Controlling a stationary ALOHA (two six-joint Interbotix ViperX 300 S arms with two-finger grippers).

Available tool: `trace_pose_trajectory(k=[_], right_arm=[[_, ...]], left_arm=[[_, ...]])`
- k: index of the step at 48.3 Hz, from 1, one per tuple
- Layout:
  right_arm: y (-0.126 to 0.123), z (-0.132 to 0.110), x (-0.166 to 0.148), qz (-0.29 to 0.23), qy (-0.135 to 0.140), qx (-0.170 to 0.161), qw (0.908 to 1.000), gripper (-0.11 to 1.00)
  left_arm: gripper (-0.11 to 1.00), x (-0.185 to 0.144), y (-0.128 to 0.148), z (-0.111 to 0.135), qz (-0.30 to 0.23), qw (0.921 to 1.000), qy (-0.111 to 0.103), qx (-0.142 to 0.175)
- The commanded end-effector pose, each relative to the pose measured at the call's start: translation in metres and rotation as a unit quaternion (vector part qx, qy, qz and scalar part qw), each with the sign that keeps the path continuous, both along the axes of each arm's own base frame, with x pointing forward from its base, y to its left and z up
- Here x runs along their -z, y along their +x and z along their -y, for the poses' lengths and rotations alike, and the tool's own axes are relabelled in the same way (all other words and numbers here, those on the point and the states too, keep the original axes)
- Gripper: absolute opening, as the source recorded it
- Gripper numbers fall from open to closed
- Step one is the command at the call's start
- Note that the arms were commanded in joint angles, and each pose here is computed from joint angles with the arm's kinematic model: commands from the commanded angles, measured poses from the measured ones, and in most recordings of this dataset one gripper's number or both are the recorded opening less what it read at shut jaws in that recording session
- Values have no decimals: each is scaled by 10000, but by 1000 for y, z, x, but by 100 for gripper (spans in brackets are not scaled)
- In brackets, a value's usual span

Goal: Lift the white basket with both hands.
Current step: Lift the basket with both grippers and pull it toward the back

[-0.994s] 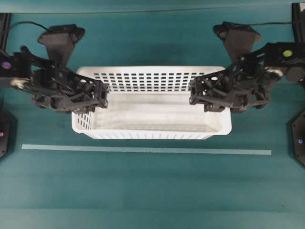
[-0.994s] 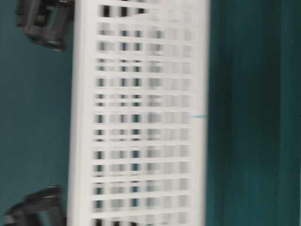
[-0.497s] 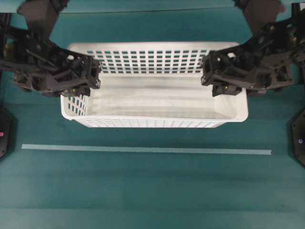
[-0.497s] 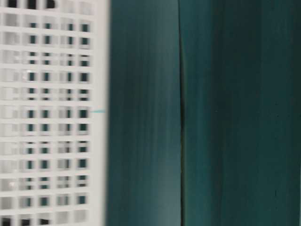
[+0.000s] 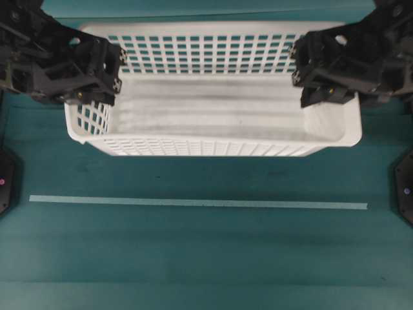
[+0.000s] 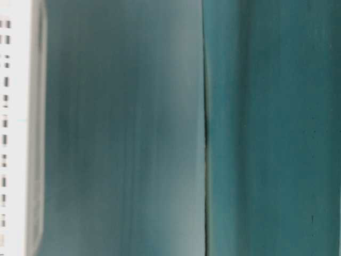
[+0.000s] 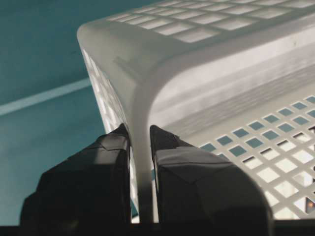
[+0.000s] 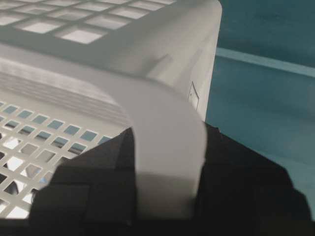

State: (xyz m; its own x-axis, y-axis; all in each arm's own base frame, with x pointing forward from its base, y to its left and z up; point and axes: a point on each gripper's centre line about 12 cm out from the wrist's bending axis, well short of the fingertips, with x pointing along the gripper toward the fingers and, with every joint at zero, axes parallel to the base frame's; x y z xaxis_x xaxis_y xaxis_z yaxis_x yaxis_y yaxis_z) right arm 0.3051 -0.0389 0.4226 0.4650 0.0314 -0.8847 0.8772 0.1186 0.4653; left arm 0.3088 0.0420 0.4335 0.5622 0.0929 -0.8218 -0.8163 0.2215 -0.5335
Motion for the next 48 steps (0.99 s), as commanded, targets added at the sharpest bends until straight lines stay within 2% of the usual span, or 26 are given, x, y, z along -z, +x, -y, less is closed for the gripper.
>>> trace_pose_trajectory(k=[1, 8, 14, 29, 36, 48], right_arm=[[2, -7, -21, 191, -167, -380, 9990, 20], [0, -7, -31, 102, -226, -438, 9987, 20], [2, -6, -37, 93, -300, -466, 9984, 20], [6, -7, -60, 326, -418, -529, 9972, 20], [5, -8, -61, 300, -435, -537, 9972, 20], [3, -14, -69, 363, -430, -597, 9966, 20]], left_arm=[[4, -28, 0, 1, 370, 9986, 254, 284], [4, -45, -2, 1, 513, 9979, 280, 269], [4, -51, -4, 1, 429, 9983, 270, 272], [4, -73, -4, 1, 550, 9974, 338, 330], [4, -80, -4, 1, 454, 9968, 449, 492], [4, -85, -1, 1, 158, 9976, 408, 534]])
